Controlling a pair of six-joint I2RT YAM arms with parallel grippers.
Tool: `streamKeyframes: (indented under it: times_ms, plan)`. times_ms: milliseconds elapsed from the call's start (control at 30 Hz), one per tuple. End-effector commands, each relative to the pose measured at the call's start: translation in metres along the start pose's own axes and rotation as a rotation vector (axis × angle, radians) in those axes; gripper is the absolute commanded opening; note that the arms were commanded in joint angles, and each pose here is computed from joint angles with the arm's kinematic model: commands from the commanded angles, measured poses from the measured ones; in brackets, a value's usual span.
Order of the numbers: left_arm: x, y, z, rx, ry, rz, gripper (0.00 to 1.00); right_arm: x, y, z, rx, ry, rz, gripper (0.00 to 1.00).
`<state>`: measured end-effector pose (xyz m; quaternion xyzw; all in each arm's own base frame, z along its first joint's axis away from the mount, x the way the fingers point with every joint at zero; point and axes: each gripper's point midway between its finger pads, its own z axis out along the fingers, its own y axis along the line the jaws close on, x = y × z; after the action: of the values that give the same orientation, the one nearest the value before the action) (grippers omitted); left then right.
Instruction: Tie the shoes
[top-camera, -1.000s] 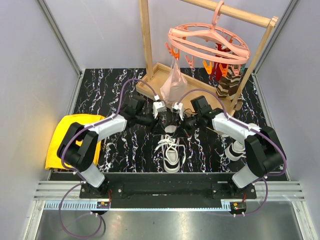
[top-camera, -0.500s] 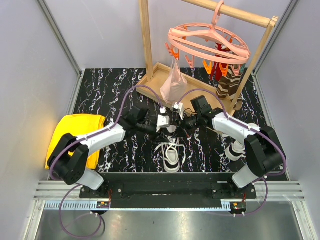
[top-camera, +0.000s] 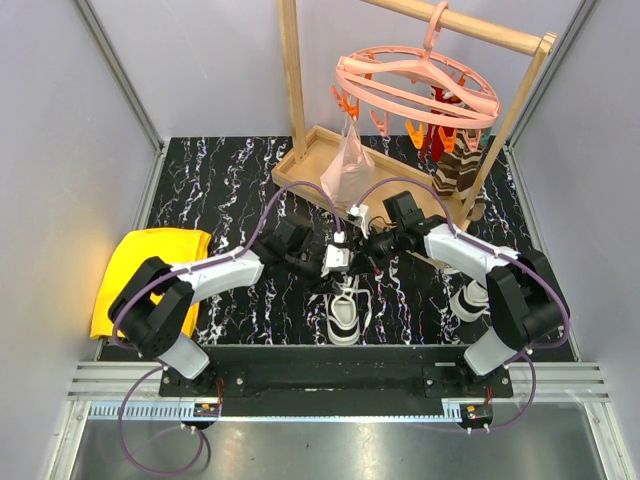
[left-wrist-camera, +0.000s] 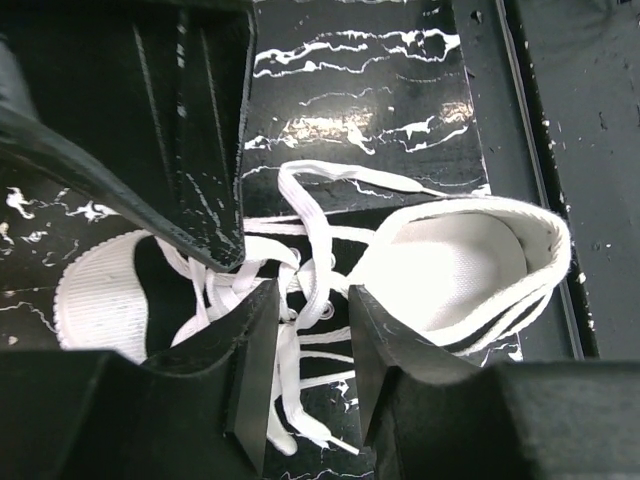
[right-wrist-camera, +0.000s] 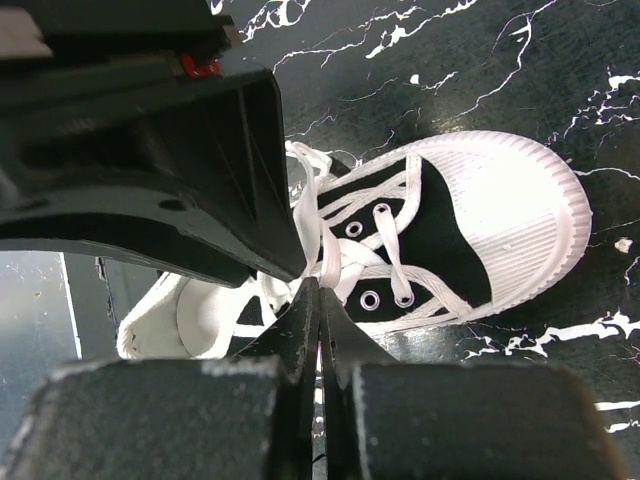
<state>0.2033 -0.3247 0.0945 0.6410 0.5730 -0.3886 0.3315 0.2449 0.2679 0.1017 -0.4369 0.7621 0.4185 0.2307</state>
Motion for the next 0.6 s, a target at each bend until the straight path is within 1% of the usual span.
streamKeyframes:
  times_ms: [0, 67, 133, 200, 300, 333, 467, 567]
  plan:
    - [-0.010, 0.014, 0.002, -0.025, 0.001, 0.056, 0.34, -0.013, -0.006, -0.001, 0.013, -0.033, -0.025, 0.00]
    - [-0.011, 0.013, 0.003, -0.020, 0.001, 0.055, 0.33, -0.013, -0.006, -0.002, 0.014, -0.034, -0.025, 0.00]
    - [-0.011, 0.012, 0.003, -0.016, 0.000, 0.056, 0.28, -0.013, -0.006, -0.001, 0.012, -0.034, -0.024, 0.00]
    - [-0.013, 0.011, 0.002, -0.014, -0.003, 0.063, 0.26, -0.013, -0.006, -0.002, 0.011, -0.035, -0.027, 0.00]
    - [-0.016, 0.011, 0.000, -0.021, -0.008, 0.065, 0.20, -0.014, -0.005, -0.001, 0.010, -0.036, -0.030, 0.00]
    - [-0.019, 0.012, -0.002, -0.033, -0.015, 0.069, 0.15, -0.014, -0.005, -0.001, 0.007, -0.036, -0.030, 0.00]
    - [-0.024, 0.014, -0.006, -0.071, -0.039, 0.049, 0.08, -0.014, -0.005, -0.001, 0.002, -0.037, -0.030, 0.00]
    - [-0.028, 0.015, -0.008, -0.089, -0.055, 0.036, 0.06, -0.013, -0.005, -0.001, 0.004, -0.036, -0.029, 0.00]
